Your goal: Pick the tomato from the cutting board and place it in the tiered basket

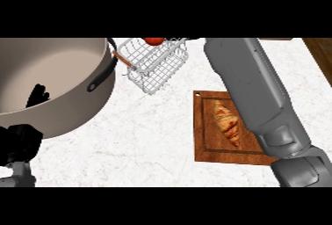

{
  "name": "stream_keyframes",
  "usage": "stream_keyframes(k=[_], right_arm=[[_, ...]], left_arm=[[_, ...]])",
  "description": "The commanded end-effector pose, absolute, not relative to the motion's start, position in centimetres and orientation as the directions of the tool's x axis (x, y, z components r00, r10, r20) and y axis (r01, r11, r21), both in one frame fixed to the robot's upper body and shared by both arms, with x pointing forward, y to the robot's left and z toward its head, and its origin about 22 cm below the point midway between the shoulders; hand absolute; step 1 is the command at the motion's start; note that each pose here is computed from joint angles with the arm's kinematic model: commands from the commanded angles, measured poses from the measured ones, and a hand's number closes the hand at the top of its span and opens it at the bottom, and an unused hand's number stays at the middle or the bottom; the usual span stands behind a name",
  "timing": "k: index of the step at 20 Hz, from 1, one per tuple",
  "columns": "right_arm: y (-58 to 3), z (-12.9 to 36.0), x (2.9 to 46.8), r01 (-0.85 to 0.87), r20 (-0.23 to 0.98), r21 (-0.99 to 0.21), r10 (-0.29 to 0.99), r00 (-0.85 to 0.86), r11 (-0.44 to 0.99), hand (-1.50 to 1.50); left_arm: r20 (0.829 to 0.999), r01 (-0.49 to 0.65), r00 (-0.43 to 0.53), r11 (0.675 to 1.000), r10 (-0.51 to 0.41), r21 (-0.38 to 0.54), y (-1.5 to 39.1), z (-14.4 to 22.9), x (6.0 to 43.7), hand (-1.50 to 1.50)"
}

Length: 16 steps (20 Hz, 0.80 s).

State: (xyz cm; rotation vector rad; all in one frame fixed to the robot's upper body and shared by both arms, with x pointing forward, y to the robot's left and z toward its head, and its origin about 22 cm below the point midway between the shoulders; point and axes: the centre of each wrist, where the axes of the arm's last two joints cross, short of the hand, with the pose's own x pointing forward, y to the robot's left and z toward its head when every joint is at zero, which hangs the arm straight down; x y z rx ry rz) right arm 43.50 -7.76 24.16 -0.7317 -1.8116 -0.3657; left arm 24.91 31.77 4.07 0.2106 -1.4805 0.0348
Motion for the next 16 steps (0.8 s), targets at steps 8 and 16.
stream_keyframes(k=[8, 16], right_arm=[[-20.1, 25.2, 39.9, 0.723, 0.935, -0.014, 0.265, -0.235, 0.691, -1.50], [-26.8, 24.5, 34.1, 0.717, 0.929, -0.054, 0.298, -0.218, 0.694, -1.50]], left_arm=[[0.981, -0.047, 0.165, 0.993, -0.098, 0.107, 30.2, 2.9, 24.0, 0.00], [0.981, -0.035, 0.163, 0.993, -0.103, 0.110, 28.8, 2.8, 24.6, 0.00]])
